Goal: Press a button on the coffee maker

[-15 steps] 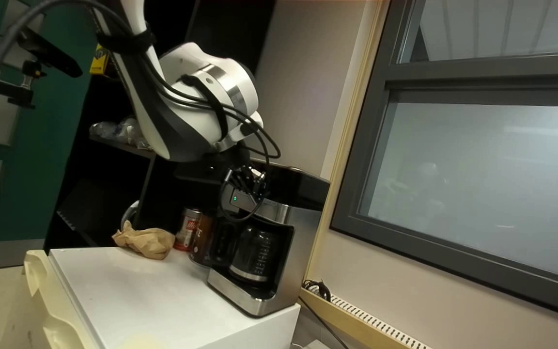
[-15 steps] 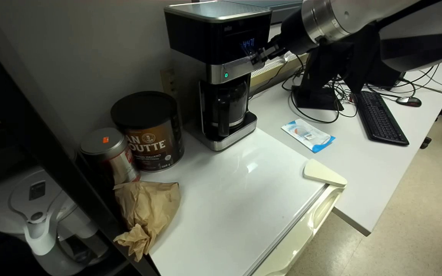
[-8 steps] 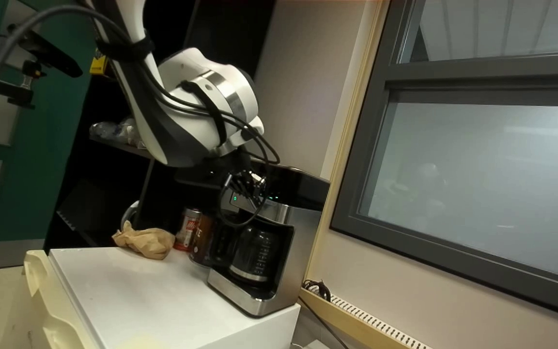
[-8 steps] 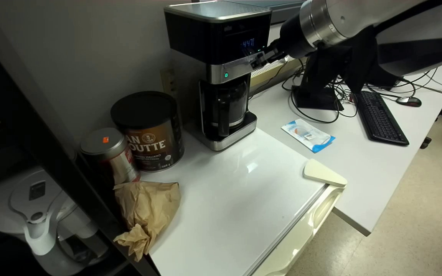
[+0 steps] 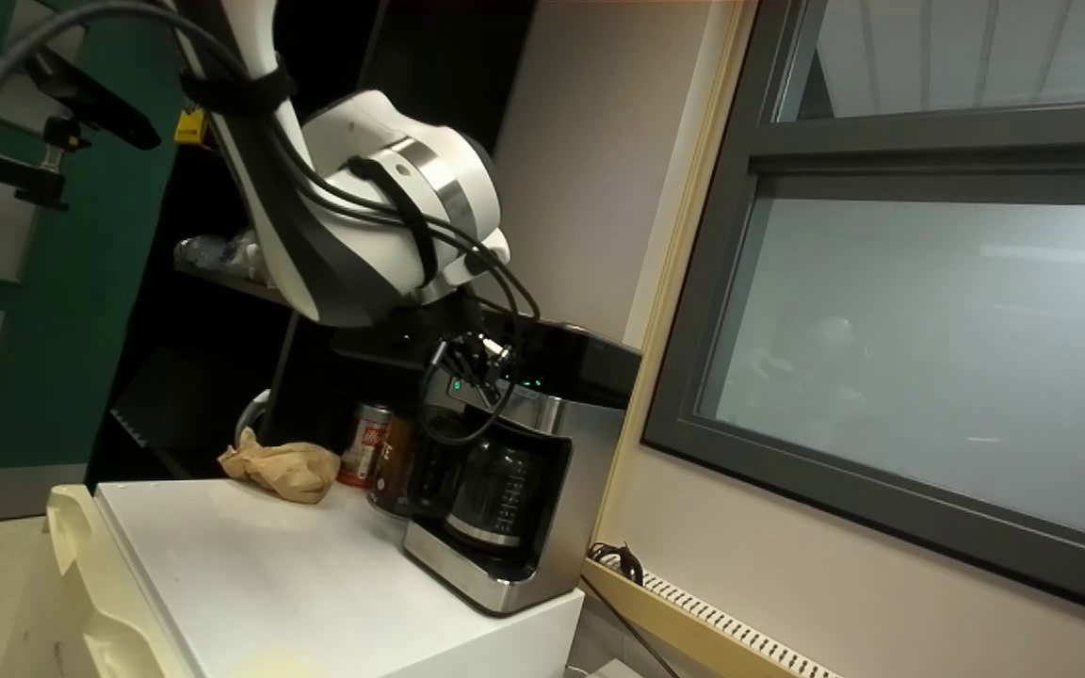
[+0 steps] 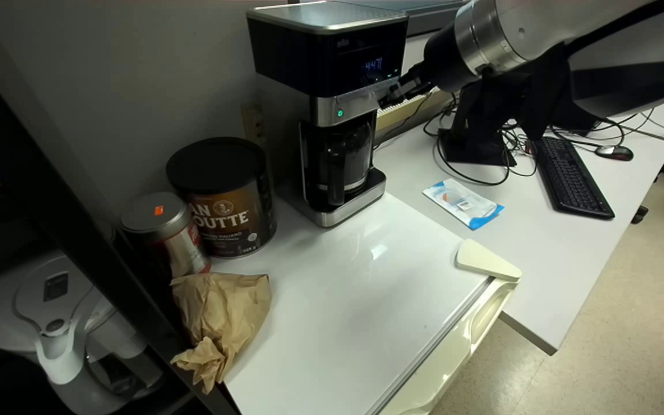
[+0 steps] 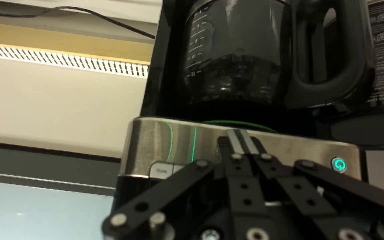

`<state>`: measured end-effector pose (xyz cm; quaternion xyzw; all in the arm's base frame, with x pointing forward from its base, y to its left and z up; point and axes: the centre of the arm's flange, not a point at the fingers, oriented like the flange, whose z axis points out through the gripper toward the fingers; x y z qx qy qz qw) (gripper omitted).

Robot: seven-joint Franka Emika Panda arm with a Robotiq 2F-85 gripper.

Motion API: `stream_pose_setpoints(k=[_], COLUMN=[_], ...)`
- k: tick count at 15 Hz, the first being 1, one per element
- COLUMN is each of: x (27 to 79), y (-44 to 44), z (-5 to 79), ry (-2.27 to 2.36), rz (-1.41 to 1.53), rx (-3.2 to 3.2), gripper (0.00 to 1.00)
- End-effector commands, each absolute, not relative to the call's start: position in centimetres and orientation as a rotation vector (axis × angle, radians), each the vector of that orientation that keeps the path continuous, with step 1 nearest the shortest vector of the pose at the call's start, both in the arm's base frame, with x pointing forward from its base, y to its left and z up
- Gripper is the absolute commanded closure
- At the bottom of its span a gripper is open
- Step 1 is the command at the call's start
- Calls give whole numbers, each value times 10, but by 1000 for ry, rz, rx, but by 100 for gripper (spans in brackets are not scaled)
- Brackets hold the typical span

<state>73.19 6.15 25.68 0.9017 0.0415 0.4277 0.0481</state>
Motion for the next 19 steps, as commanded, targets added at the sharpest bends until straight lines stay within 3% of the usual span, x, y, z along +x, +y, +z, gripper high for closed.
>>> stream_pose_setpoints(k=[1, 19], x=[694, 592], y=[62, 61], z=[267, 309], ry=[193, 388], rz=[1296, 1324], rx=[2774, 2750], gripper=[99, 99])
